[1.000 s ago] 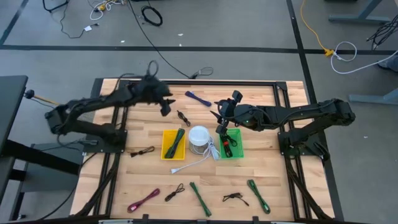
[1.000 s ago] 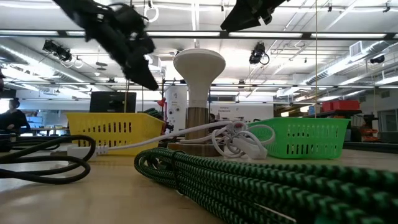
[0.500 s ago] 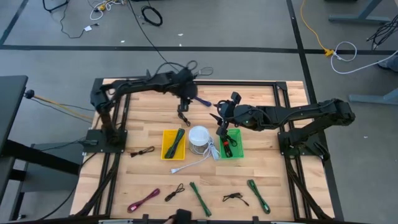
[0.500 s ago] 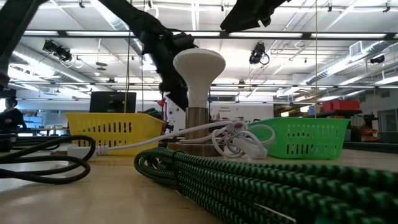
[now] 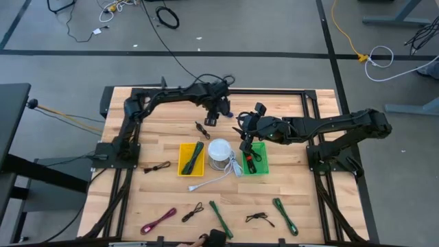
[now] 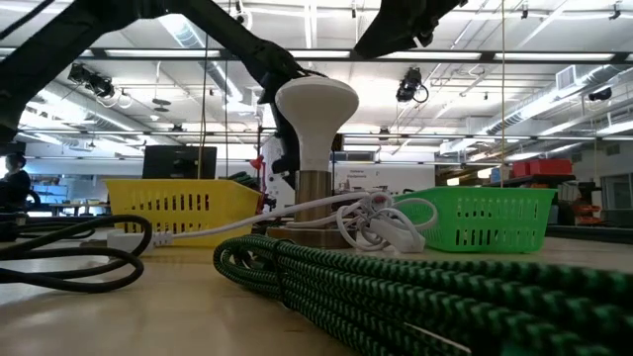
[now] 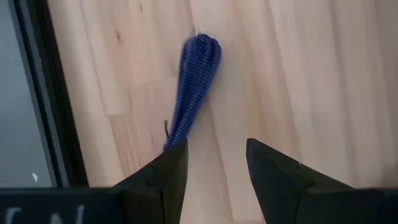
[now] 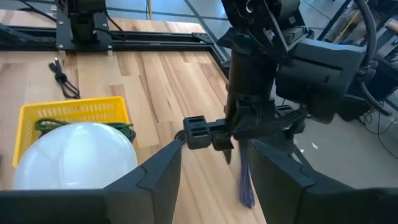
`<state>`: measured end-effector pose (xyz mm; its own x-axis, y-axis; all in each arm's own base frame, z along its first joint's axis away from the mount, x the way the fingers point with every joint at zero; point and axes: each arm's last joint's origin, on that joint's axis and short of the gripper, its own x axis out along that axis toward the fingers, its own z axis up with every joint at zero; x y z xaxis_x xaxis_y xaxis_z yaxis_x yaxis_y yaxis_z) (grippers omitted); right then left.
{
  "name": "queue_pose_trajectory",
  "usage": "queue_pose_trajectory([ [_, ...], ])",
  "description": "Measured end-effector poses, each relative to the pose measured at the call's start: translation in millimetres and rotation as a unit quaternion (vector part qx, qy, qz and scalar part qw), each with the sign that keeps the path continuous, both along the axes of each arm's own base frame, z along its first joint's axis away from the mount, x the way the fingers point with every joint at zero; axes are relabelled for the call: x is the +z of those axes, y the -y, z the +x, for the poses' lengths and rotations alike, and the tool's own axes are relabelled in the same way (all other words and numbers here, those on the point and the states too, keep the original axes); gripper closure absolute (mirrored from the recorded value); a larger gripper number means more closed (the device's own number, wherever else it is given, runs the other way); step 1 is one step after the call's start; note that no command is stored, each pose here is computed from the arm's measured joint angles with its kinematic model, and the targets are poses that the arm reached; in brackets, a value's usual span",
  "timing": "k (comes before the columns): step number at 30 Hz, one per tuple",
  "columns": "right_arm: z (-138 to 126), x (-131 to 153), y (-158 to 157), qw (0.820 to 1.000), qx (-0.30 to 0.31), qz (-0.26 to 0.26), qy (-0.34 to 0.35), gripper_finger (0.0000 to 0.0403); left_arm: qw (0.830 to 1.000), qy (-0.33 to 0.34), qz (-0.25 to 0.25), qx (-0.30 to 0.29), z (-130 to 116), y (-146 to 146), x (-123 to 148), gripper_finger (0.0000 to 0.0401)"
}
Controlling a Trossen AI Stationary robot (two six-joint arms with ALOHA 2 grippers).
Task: Pick & Place USB Port
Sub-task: Put the black blue charger cable into the yellow basket
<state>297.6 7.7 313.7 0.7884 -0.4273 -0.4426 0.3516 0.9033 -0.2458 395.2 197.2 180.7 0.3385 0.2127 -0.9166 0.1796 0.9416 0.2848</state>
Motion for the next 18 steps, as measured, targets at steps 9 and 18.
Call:
queue_pose_trajectory([
  [9,-1,-2,0,1.0,-0.003,0.005,-0.01,0.0214,0.999,0.023,-0.018,-0.018,7,-3,-6,0.0232],
  [18,-1,-2,0,1.0,-0.002,0.009,-0.011,0.0214,0.994,0.076,-0.074,-0.013,12,0,-3,0.0232],
])
